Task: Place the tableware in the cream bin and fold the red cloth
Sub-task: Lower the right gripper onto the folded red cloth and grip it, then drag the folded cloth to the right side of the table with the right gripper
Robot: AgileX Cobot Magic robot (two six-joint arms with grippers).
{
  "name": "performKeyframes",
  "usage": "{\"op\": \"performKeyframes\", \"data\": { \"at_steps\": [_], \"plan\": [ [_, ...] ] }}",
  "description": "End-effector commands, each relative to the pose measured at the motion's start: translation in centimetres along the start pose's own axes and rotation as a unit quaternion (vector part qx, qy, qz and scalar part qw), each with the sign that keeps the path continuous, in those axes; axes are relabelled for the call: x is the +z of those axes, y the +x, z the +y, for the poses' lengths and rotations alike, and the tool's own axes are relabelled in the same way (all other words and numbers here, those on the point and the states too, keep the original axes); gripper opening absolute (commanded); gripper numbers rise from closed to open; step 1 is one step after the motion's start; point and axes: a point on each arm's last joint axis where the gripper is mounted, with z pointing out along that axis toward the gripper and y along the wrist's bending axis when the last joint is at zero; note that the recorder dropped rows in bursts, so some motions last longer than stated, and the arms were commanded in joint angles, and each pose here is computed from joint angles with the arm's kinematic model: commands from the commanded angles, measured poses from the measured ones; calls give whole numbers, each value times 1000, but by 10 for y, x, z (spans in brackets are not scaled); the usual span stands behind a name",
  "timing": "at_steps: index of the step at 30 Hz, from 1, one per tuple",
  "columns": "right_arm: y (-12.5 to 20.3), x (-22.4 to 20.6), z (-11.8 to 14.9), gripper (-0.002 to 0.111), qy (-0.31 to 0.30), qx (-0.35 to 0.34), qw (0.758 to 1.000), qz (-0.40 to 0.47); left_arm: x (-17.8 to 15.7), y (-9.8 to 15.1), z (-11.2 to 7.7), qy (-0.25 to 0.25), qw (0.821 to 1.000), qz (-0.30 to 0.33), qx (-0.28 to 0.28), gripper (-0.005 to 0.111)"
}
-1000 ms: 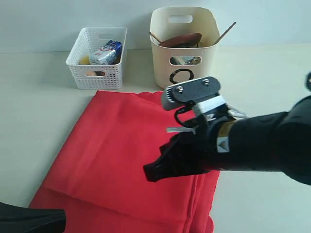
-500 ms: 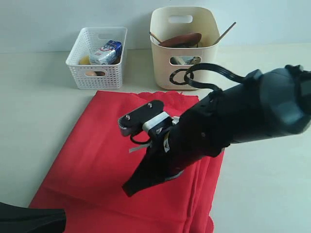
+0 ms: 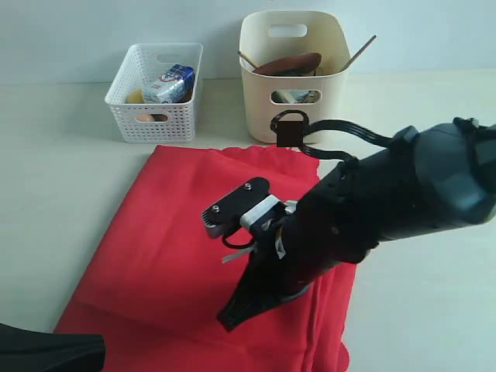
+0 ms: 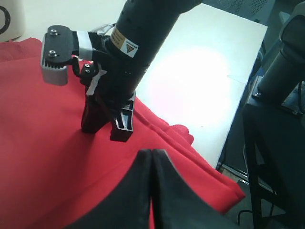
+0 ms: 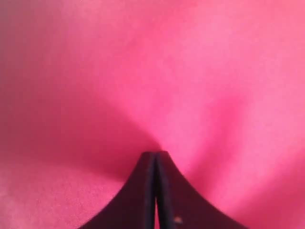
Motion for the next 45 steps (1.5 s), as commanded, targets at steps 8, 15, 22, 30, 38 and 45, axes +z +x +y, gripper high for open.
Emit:
{"op": "performKeyframes", "data": {
  "at_steps": [8,15,22,30,38,45],
  "plan": [
    [76,10,-52,0,34,96,992,72,-1,1,0,2,1000,-2,-2,1],
    [56,-52,-57,0,37,129,990,-54,-1,1,0,2,1000,-2,-2,1],
    [1,-120,-53,0,4,129,975,-178,-1,0,-1,5,1000,-8,-2,1],
    [-31,-60,-20,0,-46,62,992,-97,-1,-1,-1,6,1000,-11,0,1],
    [-39,19,-19,0,-62,33,996,59,-1,-1,-1,7,1000,-12,0,1],
    [-7,23,-37,0,29,-6,988,154,-1,1,0,3,1000,-4,1,1]
  ]
}}
